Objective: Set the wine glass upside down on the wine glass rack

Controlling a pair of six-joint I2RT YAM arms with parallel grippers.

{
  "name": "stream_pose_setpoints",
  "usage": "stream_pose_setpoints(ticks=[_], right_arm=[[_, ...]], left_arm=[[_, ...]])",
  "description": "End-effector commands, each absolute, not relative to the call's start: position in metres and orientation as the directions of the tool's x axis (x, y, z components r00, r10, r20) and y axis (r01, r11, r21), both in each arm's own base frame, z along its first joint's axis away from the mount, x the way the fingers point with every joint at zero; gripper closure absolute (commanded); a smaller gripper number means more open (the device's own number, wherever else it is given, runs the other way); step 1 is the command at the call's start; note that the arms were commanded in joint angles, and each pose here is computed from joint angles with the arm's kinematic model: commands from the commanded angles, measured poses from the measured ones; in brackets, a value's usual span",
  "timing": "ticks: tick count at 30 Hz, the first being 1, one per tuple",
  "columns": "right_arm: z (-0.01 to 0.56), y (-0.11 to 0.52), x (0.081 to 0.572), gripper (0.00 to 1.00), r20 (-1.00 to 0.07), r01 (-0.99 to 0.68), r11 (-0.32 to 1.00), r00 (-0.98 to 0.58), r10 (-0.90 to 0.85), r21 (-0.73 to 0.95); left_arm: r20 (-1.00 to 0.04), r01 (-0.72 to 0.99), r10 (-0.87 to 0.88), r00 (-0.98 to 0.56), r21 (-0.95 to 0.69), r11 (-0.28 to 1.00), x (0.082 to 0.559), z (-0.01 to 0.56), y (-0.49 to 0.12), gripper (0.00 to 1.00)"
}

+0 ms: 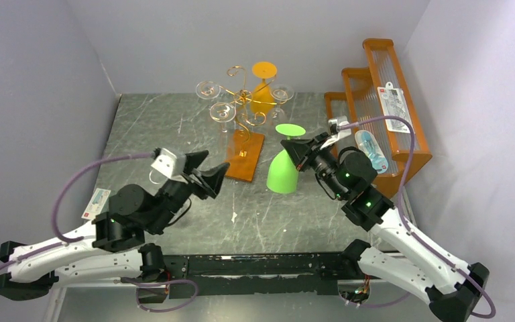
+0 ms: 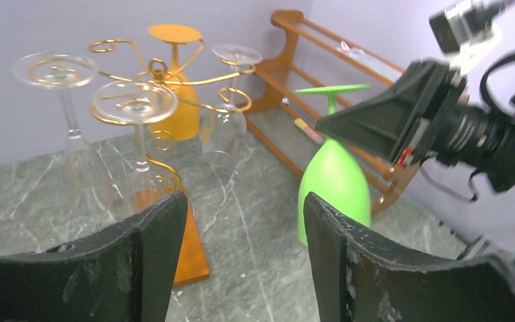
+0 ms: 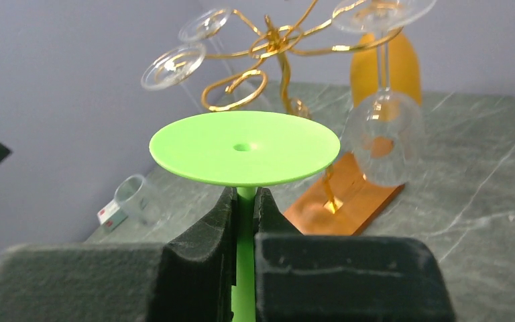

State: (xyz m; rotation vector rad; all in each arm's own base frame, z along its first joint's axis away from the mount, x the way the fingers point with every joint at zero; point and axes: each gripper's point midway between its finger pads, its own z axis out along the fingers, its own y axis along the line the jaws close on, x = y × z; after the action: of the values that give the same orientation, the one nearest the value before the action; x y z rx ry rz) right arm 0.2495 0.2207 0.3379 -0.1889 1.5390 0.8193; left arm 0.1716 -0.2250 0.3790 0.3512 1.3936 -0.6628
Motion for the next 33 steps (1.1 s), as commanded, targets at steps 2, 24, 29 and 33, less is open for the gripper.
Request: stream_pose_setpoints(ticks=[2, 24, 29, 33], right_arm=[[0.367, 0.219, 0.272, 1.00, -0.923, -0.574, 0.768, 0.055, 0.381, 0.283], [0.340, 0.258, 0.306, 1.00, -0.947, -0.620, 0.782, 0.208, 0.245, 0.066], [0.339, 0.260, 0.311, 1.00, -0.944, -0.612, 0.789, 0.219, 0.246, 0.064], [0.337, 0.263, 0.318, 1.00, -0.943, -0.602, 0.797, 0.234, 0.238, 0.051]], left_arm=[[-0.942, 0.509, -0.331, -0.049, -0.309, 0.803, 0.176, 0.398, -0.198, 0.31], [-0.929, 0.528, -0.354, -0.108, -0.355, 0.771, 0.172, 0.403, -0.210, 0.29], [-0.929, 0.515, -0.352, -0.114, -0.358, 0.779, 0.173, 0.401, -0.208, 0.29], [-0.928, 0.522, -0.359, -0.103, -0.358, 0.774, 0.173, 0.403, -0.208, 0.29]])
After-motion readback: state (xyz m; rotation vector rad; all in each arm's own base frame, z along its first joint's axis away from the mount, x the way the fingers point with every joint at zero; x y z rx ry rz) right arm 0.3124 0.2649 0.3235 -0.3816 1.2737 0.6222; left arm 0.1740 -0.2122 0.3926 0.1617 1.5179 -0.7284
